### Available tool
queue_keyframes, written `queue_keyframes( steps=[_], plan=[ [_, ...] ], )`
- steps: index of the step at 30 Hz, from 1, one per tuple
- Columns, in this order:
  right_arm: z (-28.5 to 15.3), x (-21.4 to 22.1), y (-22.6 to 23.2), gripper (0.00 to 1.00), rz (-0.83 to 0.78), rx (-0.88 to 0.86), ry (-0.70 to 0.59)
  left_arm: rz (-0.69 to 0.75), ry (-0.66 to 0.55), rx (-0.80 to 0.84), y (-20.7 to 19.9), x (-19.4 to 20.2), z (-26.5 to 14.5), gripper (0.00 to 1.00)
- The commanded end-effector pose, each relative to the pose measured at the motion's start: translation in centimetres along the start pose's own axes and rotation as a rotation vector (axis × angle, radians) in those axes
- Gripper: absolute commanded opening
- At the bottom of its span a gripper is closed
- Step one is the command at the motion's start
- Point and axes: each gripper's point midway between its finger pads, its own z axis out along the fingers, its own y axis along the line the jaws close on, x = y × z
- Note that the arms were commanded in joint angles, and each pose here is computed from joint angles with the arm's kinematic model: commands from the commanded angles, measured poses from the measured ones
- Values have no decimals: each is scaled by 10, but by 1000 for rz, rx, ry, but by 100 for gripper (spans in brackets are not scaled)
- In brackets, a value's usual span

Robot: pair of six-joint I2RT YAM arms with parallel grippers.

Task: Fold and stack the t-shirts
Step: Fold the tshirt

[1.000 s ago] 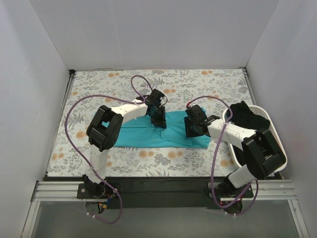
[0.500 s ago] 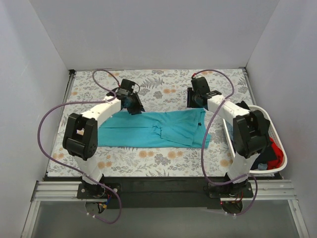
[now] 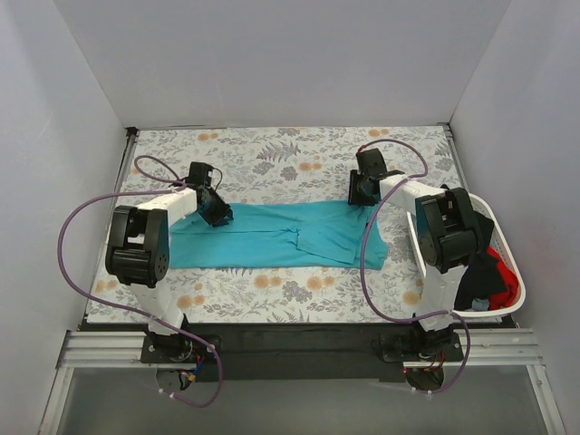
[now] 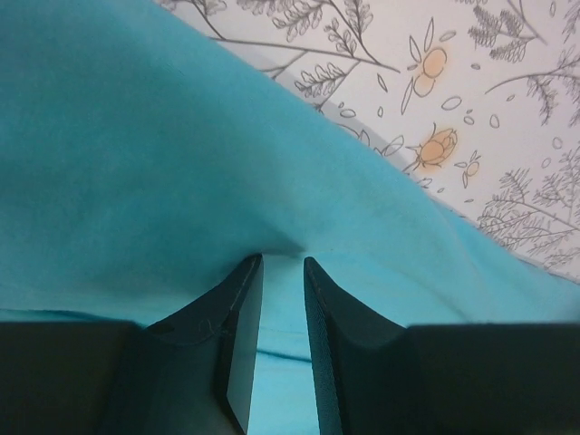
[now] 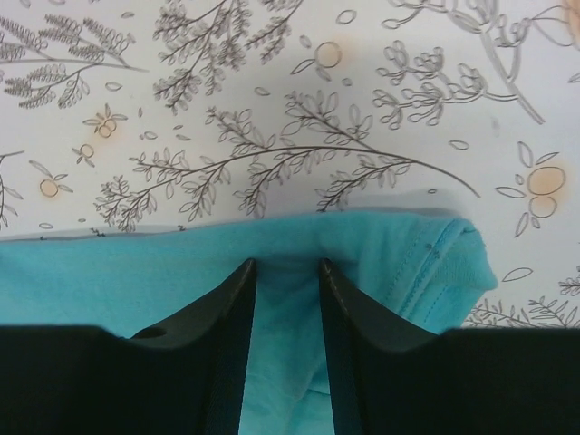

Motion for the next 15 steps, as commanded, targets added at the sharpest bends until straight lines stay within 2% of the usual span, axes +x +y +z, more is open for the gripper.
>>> queue_keyframes(
  steps=[1, 7, 12, 15],
  plan=[
    [7, 18, -27, 41, 49, 29, 44, -71, -12, -47, 24, -3, 7, 25],
    [8, 10, -20, 40, 38, -6, 37, -84, 12, -42, 32, 2, 10, 25],
    [2, -12, -10, 41, 19, -47, -4, -26, 25, 74, 2, -7, -2, 24],
    [-13, -30, 0, 44, 19, -75, -40, 28, 4, 167, -20, -14, -23, 32]
  ],
)
